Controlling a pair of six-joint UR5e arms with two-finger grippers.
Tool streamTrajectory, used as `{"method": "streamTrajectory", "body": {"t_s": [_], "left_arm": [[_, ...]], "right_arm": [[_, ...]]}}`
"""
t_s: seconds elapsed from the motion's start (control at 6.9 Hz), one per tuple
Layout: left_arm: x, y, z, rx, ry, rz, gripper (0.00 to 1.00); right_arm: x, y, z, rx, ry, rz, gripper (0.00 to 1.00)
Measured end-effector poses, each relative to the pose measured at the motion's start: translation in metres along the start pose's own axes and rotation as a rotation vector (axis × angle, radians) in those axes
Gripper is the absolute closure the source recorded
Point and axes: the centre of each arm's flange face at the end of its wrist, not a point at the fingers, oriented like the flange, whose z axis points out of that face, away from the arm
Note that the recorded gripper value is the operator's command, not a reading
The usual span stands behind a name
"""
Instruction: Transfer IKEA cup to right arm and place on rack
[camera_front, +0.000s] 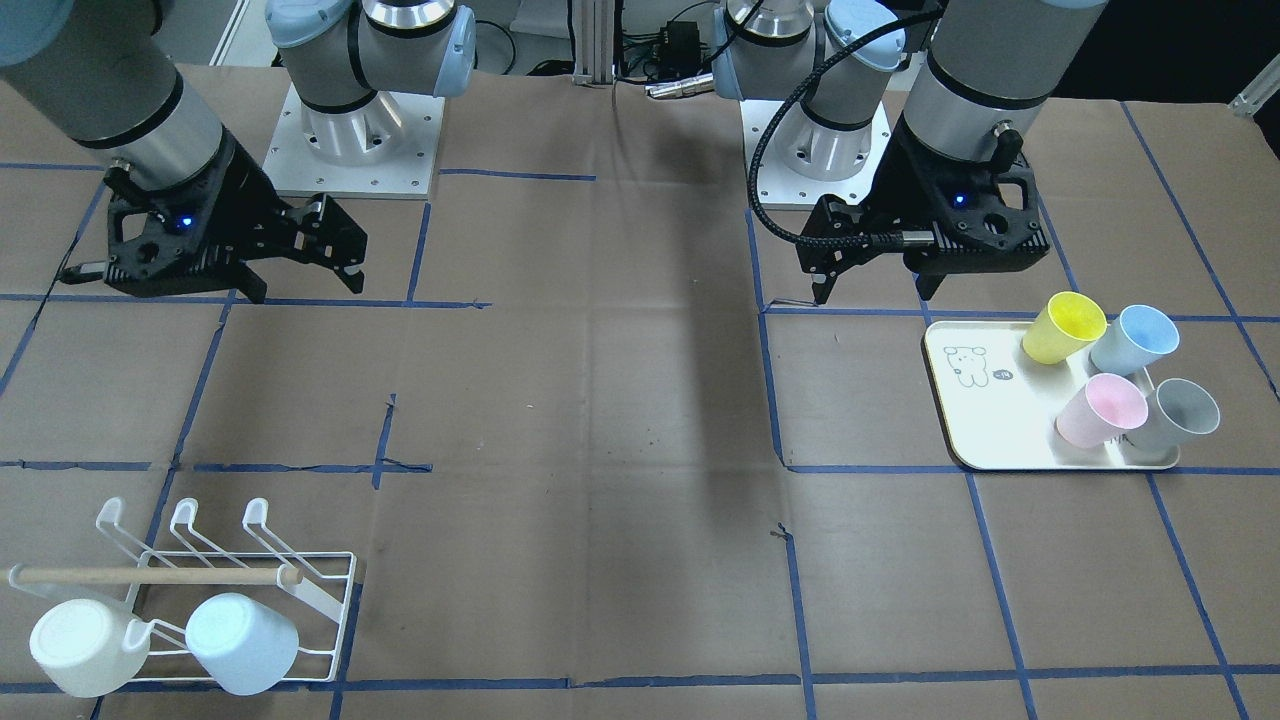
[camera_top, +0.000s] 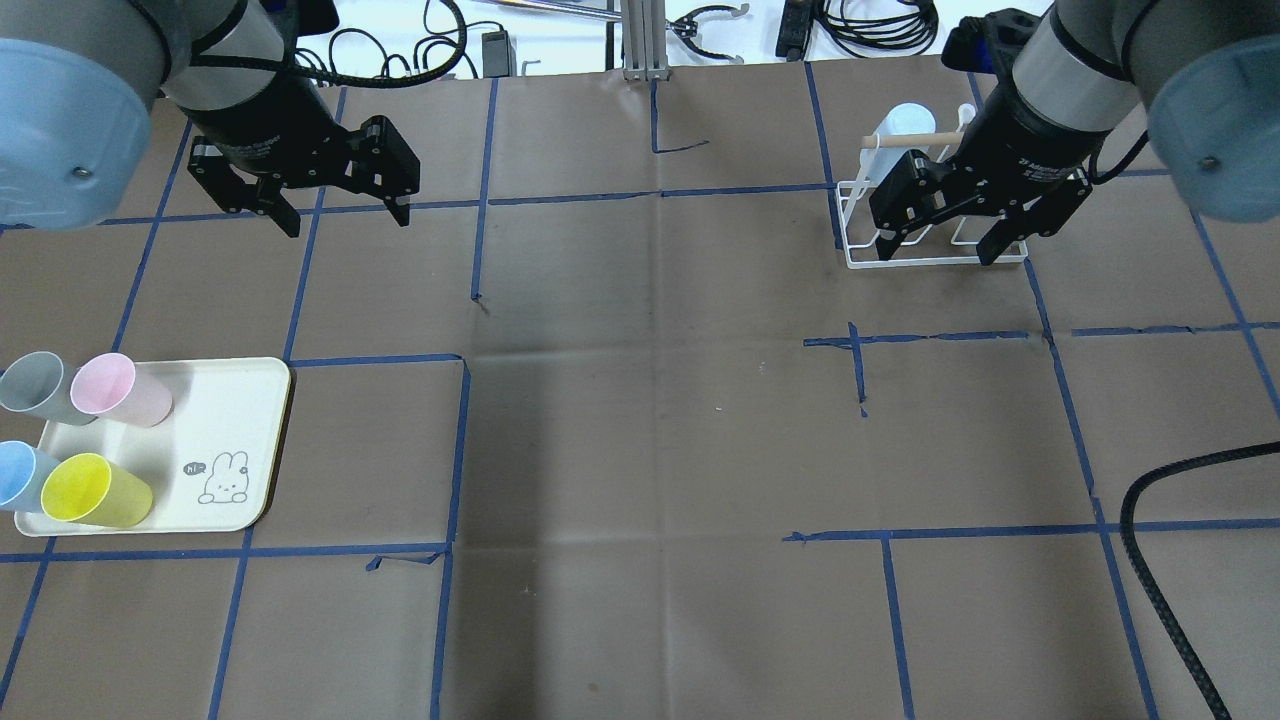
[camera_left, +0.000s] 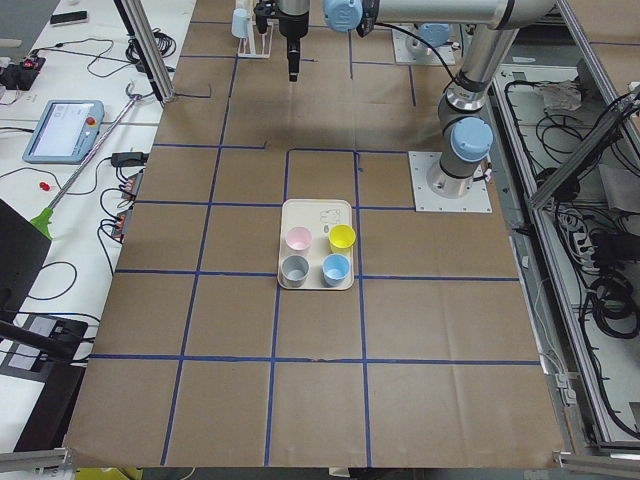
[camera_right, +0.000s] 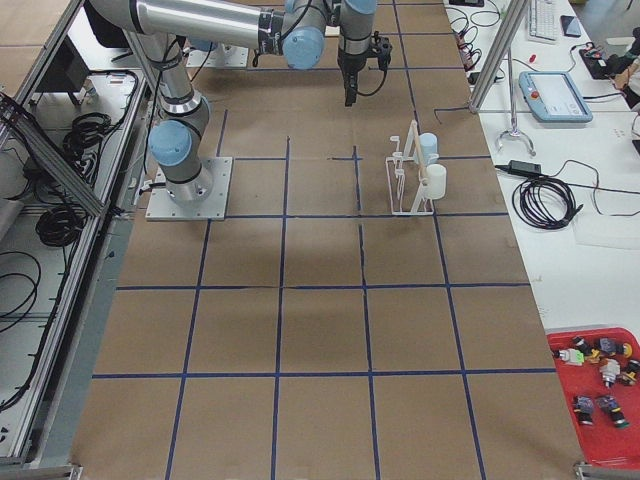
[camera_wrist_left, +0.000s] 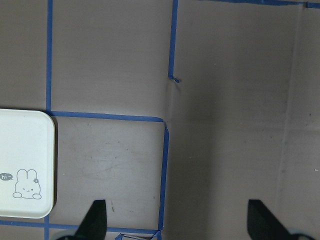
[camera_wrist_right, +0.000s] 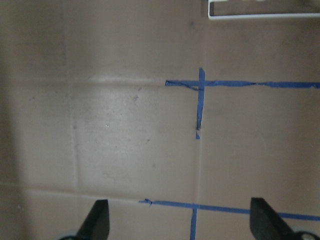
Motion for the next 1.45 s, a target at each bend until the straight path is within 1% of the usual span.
{"method": "streamTrajectory", "body": {"t_s": [0.14,0.29,0.43,0.58,0.87,1.45], "left_arm": [[0.0,0.0,0.0,0.0,0.0,0.0,0.0],[0.0,0.0,0.0,0.001,0.0,0.0,0.0],[0.0,-0.001,0.0,0.001,0.0,0.0,0.0],[0.0,-0.001,-0.001,0.002,0.0,0.0,0.0],[0.0,-0.001,-0.001,0.002,0.0,0.0,0.0],[0.0,-0.001,-0.001,0.002,0.0,0.0,0.0]], "right_arm": [[-0.013,0.014,-0.01,-0.019,0.048,-0.009,0.0],[-0.025,0.029,-0.021,-0.01,0.112,0.003,0.0],[-0.034,0.043,-0.025,0.001,0.159,0.014,0.0],[-0.04,0.055,-0.021,0.0,0.175,0.015,0.0],[-0.043,0.072,-0.013,-0.004,0.178,0.013,0.0],[-0.043,0.072,-0.01,-0.006,0.174,0.014,0.0]]}}
